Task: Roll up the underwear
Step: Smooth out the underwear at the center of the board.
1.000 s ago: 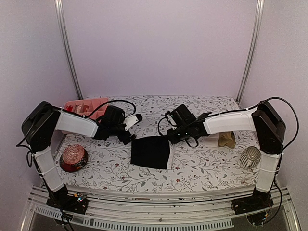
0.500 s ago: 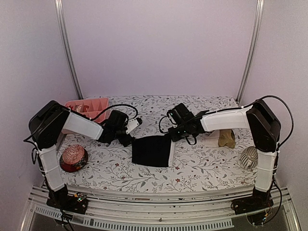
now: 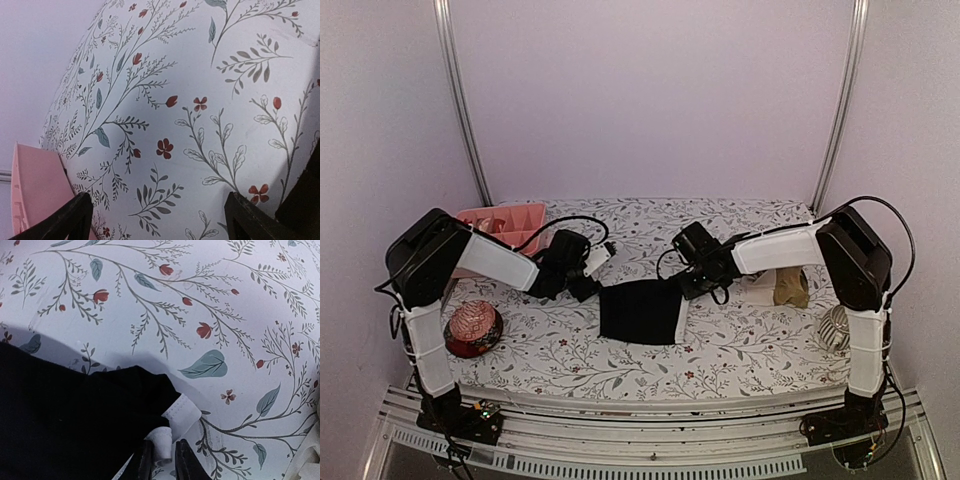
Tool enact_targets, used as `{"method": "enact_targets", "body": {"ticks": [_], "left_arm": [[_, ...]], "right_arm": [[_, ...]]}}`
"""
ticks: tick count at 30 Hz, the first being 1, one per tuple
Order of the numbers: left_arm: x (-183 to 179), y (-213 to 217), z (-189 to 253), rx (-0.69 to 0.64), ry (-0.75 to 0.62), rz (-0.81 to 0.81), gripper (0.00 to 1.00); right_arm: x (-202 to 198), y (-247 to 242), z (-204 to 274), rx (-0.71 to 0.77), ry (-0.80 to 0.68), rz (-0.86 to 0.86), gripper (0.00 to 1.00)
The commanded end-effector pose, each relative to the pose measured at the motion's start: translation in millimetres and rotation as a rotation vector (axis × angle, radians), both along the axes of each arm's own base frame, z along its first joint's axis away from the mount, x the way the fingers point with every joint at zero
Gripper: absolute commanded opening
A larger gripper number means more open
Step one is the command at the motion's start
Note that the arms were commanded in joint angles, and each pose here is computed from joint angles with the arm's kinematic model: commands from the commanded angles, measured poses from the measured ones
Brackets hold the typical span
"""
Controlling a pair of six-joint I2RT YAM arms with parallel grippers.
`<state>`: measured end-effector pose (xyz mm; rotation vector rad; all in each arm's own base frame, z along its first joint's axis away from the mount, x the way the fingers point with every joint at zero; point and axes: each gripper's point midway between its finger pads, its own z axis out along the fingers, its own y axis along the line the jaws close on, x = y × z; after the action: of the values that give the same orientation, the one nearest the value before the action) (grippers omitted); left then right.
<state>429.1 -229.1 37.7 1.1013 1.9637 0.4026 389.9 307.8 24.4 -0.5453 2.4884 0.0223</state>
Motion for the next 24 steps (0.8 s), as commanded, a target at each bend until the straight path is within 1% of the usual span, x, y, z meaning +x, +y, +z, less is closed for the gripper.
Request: {"method": "enact_targets", "body": {"ticks": [1, 4, 6, 10, 16, 19, 21, 24], "left_arm": [[-2, 2, -5, 0.032, 0.001, 0.005, 0.95], [1, 1, 27, -0.022, -0.054, 0.006, 0.96], [1, 2, 42, -0.053, -0.073, 0.000, 0.98], [-4, 0, 53, -0.082, -0.095, -0.023, 0.98], [-22, -23, 56, -0.135, -0.073, -0.165, 0.98], [-27, -35, 53, -0.135, -0.049, -0.202, 0.96], [-30, -42, 49, -0.124, -0.040, -0.218, 0.92], [-35, -50, 42, -0.115, -0.018, -0.242, 0.81]], "right_arm": [[8, -2, 3, -0.021, -0.009, -0.014, 0.38], [11, -6, 24, -0.016, -0.050, -0.030, 0.51], [11, -8, 45, 0.006, -0.085, -0.042, 0.57], [6, -8, 77, 0.045, -0.133, -0.038, 0.60], [-8, 21, 100, 0.137, -0.169, 0.074, 0.60], [-9, 38, 98, 0.199, -0.153, 0.124, 0.52], [-9, 51, 93, 0.234, -0.132, 0.160, 0.43], [-9, 71, 80, 0.279, -0.085, 0.215, 0.30]]}}
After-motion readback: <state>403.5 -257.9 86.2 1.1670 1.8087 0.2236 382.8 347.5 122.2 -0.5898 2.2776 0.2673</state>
